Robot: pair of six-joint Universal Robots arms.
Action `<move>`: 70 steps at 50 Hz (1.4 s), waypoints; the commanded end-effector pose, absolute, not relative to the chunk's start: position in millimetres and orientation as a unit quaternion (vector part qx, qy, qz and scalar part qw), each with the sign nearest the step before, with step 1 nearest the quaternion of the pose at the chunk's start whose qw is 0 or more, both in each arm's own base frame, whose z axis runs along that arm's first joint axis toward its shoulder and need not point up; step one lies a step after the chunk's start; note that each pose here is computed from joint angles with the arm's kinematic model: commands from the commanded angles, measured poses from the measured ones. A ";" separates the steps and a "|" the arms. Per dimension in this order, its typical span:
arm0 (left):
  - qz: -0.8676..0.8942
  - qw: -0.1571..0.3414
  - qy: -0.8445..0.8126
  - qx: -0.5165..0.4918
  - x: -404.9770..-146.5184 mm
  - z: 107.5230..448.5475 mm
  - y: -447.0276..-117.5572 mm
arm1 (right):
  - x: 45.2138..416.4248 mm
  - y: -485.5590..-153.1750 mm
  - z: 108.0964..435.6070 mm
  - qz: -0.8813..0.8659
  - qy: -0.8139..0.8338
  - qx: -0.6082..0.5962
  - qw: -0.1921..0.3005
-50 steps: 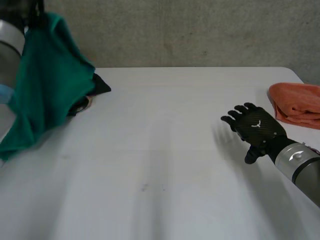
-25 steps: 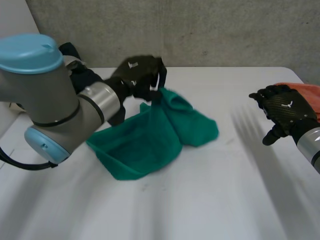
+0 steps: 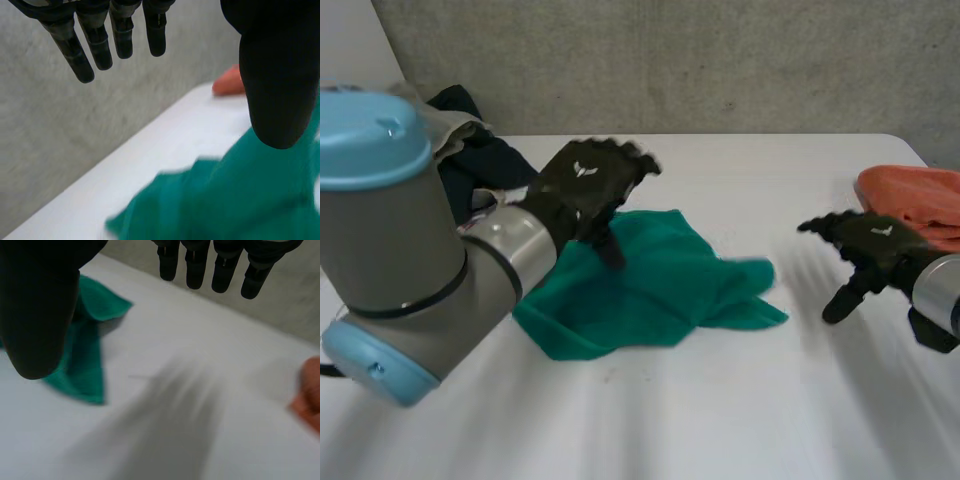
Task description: Fold the laundry.
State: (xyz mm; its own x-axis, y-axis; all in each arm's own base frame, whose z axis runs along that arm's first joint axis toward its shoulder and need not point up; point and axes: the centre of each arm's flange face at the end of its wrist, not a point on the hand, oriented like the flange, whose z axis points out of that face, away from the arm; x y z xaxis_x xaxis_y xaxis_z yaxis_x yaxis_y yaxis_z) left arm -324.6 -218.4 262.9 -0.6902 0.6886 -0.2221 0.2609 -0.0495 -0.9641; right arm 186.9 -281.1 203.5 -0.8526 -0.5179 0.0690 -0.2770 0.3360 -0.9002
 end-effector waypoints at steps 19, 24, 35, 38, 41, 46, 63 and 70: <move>0.580 -0.014 -0.677 -0.453 -216.1 178.2 -277.2 | 287.0 -258.7 134.0 -0.495 0.807 -0.269 0.177; 0.567 0.012 -0.680 -0.465 -213.6 162.8 -285.2 | 290.1 -257.8 131.4 -0.509 0.796 -0.293 0.145; 0.530 0.006 -0.685 -0.499 -214.3 123.1 -297.4 | 291.1 -259.4 133.0 -0.527 0.784 -0.303 0.127; 0.527 -0.001 -0.680 -0.509 -215.0 118.0 -301.2 | 290.4 -259.4 135.3 -0.529 0.783 -0.302 0.126; 0.530 -0.002 -0.678 -0.510 -216.8 113.2 -306.9 | 291.0 -257.9 137.0 -0.529 0.782 -0.303 0.127; 0.558 -0.014 -0.653 -0.511 -223.9 113.8 -313.9 | 290.6 -254.6 147.2 -0.538 0.776 -0.303 0.129; 0.669 0.044 -0.620 -0.408 -244.6 217.9 -259.3 | 283.7 -275.1 288.8 -0.689 0.581 -0.427 -0.075; 0.702 0.119 -0.609 -0.350 -248.4 256.6 -224.8 | 320.1 -332.0 301.3 -0.772 0.467 -0.417 -0.109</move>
